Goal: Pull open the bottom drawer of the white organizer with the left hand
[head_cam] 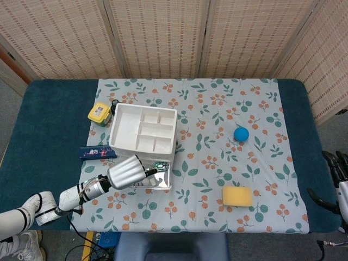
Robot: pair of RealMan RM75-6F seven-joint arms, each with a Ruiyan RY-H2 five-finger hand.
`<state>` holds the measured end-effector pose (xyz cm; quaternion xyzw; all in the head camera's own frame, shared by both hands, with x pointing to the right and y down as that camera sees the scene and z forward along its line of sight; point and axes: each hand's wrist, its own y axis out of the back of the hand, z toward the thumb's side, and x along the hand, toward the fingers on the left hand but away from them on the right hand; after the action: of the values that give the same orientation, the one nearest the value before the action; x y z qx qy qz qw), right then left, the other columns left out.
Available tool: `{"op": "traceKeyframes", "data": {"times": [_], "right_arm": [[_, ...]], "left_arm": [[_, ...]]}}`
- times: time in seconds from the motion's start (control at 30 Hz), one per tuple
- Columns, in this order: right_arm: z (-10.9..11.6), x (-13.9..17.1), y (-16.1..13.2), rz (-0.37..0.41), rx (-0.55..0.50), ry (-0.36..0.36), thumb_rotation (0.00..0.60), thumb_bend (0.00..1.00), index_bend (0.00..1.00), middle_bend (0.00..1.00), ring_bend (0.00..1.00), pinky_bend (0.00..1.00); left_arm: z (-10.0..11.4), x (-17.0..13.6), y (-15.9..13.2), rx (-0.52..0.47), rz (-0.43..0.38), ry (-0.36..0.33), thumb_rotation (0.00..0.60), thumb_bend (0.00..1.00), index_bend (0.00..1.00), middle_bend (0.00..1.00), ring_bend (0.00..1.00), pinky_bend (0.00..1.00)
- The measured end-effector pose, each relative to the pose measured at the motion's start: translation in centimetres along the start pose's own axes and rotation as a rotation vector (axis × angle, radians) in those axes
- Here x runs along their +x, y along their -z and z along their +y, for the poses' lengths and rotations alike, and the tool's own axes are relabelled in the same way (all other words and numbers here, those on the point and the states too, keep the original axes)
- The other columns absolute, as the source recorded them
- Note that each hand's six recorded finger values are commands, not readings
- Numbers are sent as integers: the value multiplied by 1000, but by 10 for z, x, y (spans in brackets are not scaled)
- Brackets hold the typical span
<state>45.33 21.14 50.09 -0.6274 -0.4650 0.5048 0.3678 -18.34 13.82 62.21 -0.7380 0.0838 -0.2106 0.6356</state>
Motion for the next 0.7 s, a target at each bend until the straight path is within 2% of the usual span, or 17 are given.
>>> {"op": "traceKeyframes", "data": {"times": [0.47, 0.7], "right_arm": [[-4, 1, 3, -14, -5, -10, 600, 247, 0, 102, 0, 0], [-5, 1, 4, -19, -3, -13, 600, 247, 0, 101, 0, 0]], "left_arm": [[-24, 1, -4, 134, -79, 76, 600, 283, 401, 1000, 1000, 1000], [-35, -2, -5, 150, -99, 117, 600, 270, 391, 1000, 1000, 1000]]}}
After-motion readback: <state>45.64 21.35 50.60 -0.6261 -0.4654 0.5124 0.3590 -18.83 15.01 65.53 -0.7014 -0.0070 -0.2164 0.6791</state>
